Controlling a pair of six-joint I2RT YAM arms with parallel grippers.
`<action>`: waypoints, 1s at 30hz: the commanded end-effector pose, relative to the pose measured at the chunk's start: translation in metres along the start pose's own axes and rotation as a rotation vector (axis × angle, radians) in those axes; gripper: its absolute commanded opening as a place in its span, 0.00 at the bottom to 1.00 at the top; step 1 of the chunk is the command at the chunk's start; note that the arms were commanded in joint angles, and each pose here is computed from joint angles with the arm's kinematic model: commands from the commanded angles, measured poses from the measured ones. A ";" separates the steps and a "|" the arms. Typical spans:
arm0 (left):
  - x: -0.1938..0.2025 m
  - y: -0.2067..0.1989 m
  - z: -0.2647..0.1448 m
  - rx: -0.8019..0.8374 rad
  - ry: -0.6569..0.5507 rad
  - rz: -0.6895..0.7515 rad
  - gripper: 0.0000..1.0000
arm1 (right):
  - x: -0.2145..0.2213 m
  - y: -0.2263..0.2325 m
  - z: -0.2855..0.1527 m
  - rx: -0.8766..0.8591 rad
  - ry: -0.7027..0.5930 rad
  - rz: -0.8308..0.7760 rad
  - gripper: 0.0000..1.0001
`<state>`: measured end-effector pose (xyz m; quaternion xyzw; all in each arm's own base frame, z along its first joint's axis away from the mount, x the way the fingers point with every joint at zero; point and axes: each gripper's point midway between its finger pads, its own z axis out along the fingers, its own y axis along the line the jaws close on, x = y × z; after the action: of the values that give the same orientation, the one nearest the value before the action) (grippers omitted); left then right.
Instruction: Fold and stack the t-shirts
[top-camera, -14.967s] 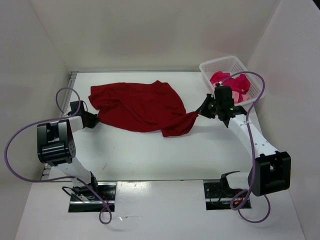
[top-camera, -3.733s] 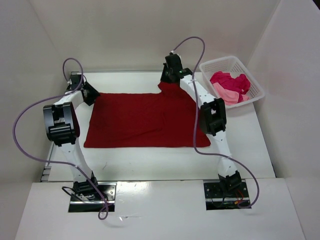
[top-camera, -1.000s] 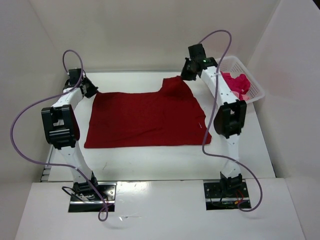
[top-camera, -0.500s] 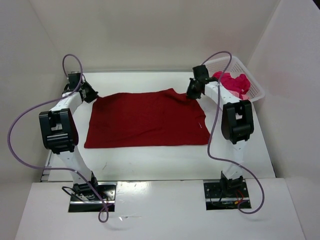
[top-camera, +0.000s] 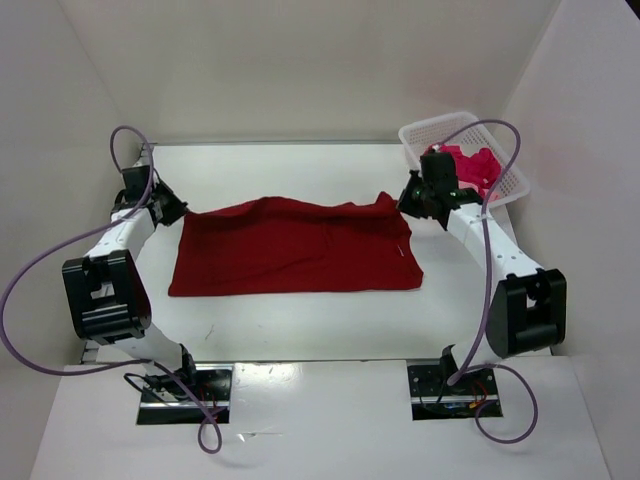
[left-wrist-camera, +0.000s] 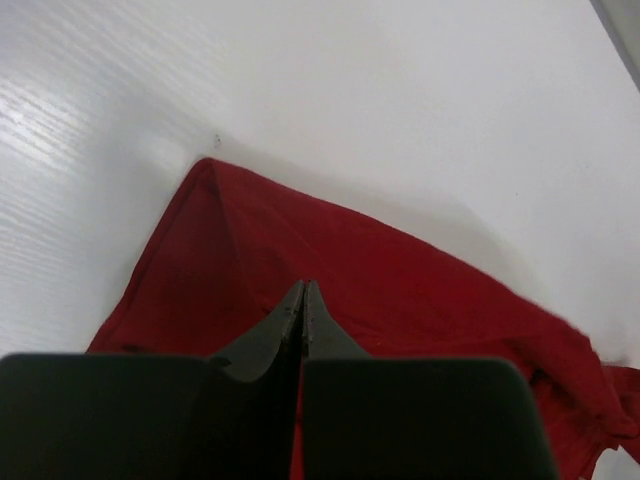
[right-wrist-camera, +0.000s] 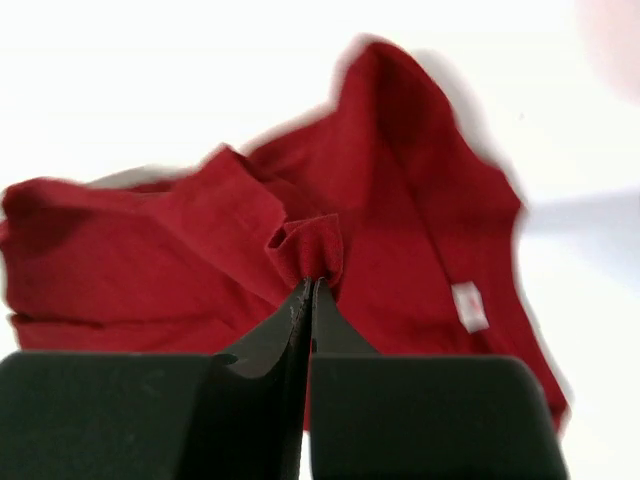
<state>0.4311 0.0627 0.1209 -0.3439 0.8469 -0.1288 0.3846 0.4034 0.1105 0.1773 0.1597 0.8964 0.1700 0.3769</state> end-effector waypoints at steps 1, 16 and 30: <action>0.006 0.004 -0.007 0.006 -0.003 0.028 0.02 | 0.021 -0.023 -0.008 0.048 0.018 0.042 0.00; 0.019 0.042 -0.012 -0.059 0.030 -0.041 0.03 | 0.095 -0.074 -0.034 0.092 0.131 0.274 0.03; 0.022 0.050 -0.020 -0.099 0.008 -0.075 0.49 | 0.107 -0.079 -0.056 0.099 0.097 0.409 0.30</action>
<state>0.3779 0.0777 0.0706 -0.3931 0.8561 -0.1064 0.3182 0.2658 0.0808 0.0896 0.3433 0.8852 0.2020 0.2403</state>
